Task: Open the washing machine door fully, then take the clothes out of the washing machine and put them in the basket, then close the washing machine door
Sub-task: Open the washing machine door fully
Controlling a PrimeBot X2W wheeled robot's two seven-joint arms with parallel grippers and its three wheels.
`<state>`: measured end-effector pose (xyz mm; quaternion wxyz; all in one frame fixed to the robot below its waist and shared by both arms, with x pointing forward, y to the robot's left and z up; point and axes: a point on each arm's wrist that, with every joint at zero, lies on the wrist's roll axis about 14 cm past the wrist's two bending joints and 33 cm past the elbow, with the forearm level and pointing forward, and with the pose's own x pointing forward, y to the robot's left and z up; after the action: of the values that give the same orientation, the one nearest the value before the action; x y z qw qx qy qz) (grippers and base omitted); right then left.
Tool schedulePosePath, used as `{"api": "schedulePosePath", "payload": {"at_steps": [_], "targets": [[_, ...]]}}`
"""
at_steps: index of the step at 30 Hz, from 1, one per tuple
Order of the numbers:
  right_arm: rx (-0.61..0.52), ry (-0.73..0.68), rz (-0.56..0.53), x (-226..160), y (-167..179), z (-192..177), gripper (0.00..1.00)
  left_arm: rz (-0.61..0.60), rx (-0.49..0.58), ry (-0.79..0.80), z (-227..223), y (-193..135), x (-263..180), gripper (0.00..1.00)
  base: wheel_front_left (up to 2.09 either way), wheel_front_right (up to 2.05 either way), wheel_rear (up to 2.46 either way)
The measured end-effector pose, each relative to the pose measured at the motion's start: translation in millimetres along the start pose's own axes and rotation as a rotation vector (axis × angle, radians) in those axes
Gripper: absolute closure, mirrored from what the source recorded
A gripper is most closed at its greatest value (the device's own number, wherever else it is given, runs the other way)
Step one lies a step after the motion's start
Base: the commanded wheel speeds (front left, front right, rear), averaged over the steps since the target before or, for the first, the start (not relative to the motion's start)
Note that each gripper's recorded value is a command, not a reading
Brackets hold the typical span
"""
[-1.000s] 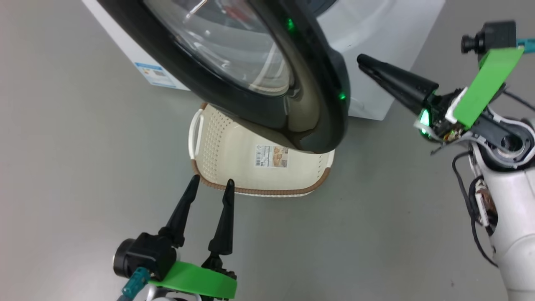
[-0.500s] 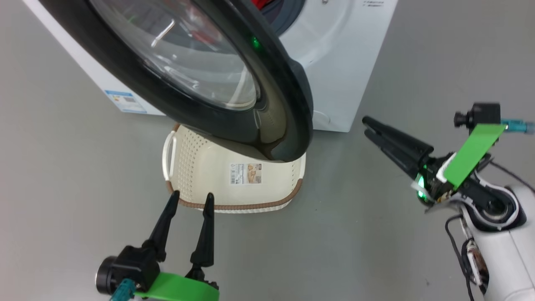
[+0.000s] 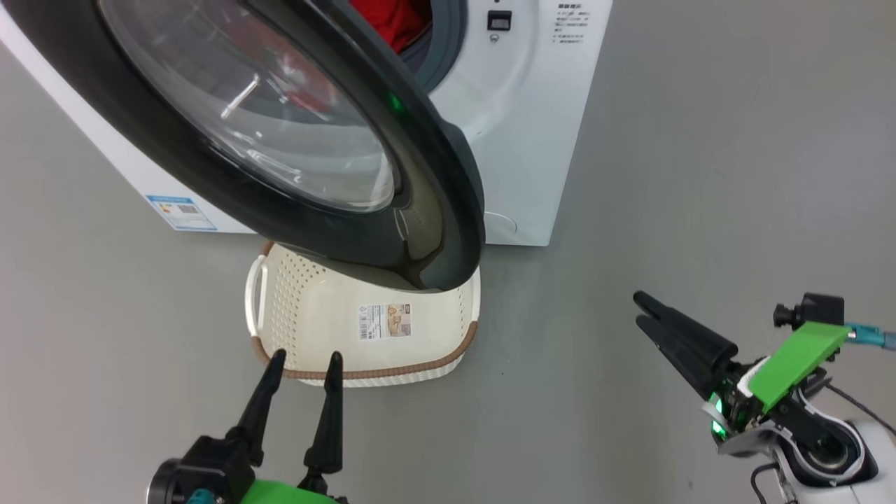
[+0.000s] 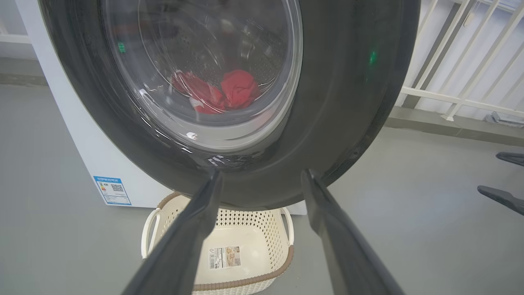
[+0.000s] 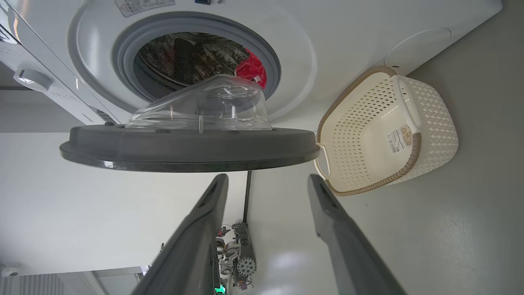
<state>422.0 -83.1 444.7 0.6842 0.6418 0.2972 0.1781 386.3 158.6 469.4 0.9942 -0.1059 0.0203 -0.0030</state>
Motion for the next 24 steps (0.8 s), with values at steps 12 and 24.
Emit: {"api": "schedulePosePath", "payload": {"at_steps": [12, 24], "targets": [[-0.072, -0.135, -0.132, -39.2, -34.5, 9.6, 0.0, -0.019, -0.005, 0.018, -5.7, -3.6, -4.3, 0.0, 0.0, 0.0, 0.0], [-0.289, -0.255, -0.251, -63.8, -53.6, 25.9, 0.0, -0.027, -0.006, 0.026, -8.3, -5.9, -8.7, 0.0, 0.0, 0.0, 0.0]]}}
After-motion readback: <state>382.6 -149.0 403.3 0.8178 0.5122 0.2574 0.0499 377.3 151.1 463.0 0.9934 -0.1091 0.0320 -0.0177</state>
